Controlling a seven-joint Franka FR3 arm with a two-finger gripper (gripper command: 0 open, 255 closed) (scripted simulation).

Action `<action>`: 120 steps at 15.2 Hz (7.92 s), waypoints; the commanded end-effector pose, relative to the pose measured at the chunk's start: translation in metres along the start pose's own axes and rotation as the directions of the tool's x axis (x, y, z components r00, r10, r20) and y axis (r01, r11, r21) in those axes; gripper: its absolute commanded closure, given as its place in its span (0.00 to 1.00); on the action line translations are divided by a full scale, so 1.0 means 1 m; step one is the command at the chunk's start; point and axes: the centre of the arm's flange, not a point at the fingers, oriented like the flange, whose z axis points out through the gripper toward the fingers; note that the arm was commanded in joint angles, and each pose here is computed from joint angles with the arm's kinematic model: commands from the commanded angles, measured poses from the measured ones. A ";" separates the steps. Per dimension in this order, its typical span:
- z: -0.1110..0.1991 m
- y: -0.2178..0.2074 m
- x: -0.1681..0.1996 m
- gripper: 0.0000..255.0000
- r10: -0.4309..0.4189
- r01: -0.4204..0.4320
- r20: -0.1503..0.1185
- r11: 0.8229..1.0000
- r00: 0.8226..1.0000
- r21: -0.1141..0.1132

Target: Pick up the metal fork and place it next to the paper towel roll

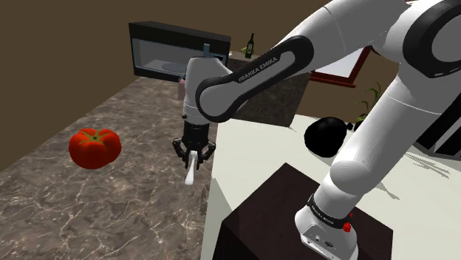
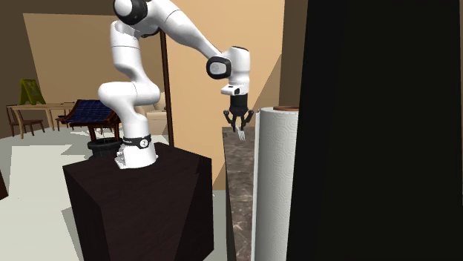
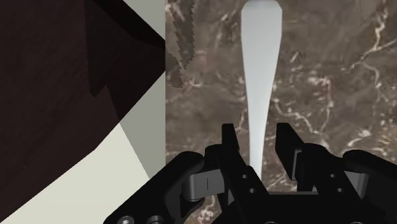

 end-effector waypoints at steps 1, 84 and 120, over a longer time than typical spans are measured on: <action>-0.011 0.000 -0.002 1.00 0.000 0.000 0.000 1.000 1.000 0.000; -0.296 0.028 0.373 1.00 0.000 0.000 0.000 1.000 1.000 0.000; -0.108 0.030 0.400 1.00 0.000 0.000 0.000 1.000 1.000 0.000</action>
